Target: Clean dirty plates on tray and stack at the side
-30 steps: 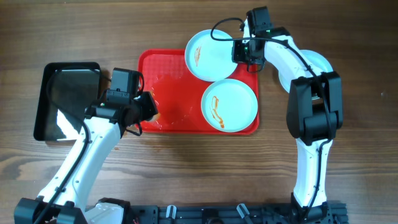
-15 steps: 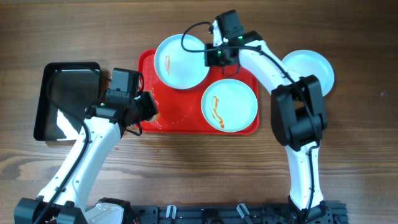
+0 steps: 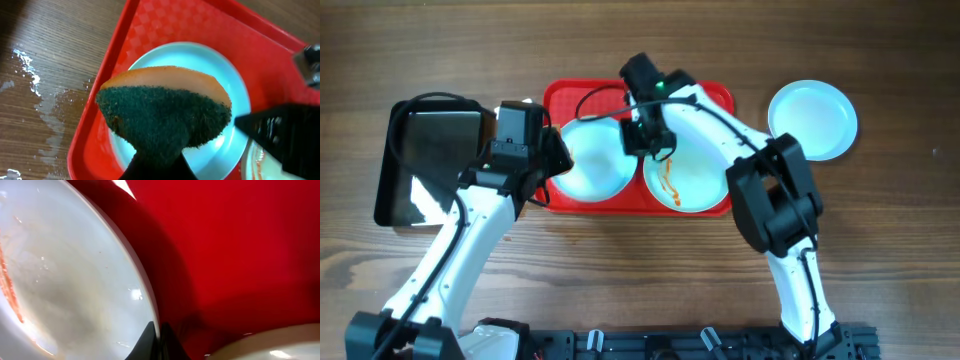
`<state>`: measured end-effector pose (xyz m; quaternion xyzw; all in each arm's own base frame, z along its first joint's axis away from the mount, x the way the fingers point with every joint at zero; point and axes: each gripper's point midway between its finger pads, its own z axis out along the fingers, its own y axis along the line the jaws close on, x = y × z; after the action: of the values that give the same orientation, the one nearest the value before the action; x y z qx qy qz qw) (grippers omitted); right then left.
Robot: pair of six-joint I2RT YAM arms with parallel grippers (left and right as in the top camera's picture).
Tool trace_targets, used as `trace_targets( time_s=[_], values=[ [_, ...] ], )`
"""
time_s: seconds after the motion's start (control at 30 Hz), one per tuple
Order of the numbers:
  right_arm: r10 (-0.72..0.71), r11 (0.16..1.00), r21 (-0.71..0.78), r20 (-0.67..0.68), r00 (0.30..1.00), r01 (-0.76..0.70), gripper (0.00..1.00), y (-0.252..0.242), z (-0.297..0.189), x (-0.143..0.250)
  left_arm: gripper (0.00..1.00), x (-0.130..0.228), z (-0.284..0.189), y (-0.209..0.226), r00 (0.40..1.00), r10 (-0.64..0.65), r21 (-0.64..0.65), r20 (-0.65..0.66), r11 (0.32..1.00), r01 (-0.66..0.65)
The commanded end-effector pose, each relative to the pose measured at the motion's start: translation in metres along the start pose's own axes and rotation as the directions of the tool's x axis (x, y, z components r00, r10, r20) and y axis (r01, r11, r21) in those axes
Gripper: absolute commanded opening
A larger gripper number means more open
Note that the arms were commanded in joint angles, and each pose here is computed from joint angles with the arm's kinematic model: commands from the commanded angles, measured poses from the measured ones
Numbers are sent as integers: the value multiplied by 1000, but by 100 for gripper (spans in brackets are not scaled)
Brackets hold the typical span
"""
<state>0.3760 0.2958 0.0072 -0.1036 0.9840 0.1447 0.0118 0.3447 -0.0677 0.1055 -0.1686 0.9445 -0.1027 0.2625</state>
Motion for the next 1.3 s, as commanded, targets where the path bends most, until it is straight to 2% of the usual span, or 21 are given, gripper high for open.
trace_targets(
  time_s=[0.0,0.17,0.4,0.43,0.47,0.5,0.53,0.6,0.63,0.73,1.03,1.13,1.2,1.27],
  values=[
    [-55,998,-24,-6,998,55,4,21,5,18,4,10,20,11,997,51,-48,-53,997,-54],
    [76,997,-25,-1,997,-76,4,21,13,20,4,26,42,21,987,93,-82,-133,991,-105],
    [114,993,-24,16,993,-114,4,21,13,15,4,28,48,21,985,94,-82,-144,991,-107],
    [124,992,-22,17,992,-124,12,20,13,15,4,28,50,22,985,94,-83,-147,991,-107],
    [130,991,-23,17,991,-129,34,20,13,15,4,30,52,22,984,94,-82,-152,991,-107],
    [139,990,-23,17,990,-138,38,20,13,15,6,31,54,21,983,93,-78,-158,991,-106],
    [152,988,-18,21,988,-152,32,19,13,15,7,33,57,20,982,92,-69,-166,992,-104],
    [152,988,-15,23,988,-152,7,19,13,14,8,35,62,16,980,91,-42,-179,994,-100],
    [151,988,-15,24,988,-151,4,19,13,14,8,36,63,13,979,91,-26,-184,995,-97],
    [150,989,-7,30,988,-150,4,17,13,13,12,39,63,2,976,92,35,-200,996,-86],
    [146,989,19,37,989,-146,4,15,15,14,18,40,64,-8,974,95,86,-204,993,-79],
    [145,989,20,36,989,-146,4,15,15,15,29,40,71,-8,974,95,90,-205,993,-78],
    [146,989,20,35,989,-147,4,15,15,15,33,48,78,-12,966,97,116,-238,991,-71],
    [147,989,21,34,989,-148,4,15,15,15,45,53,82,-13,963,103,117,-250,990,-75]
  ],
)
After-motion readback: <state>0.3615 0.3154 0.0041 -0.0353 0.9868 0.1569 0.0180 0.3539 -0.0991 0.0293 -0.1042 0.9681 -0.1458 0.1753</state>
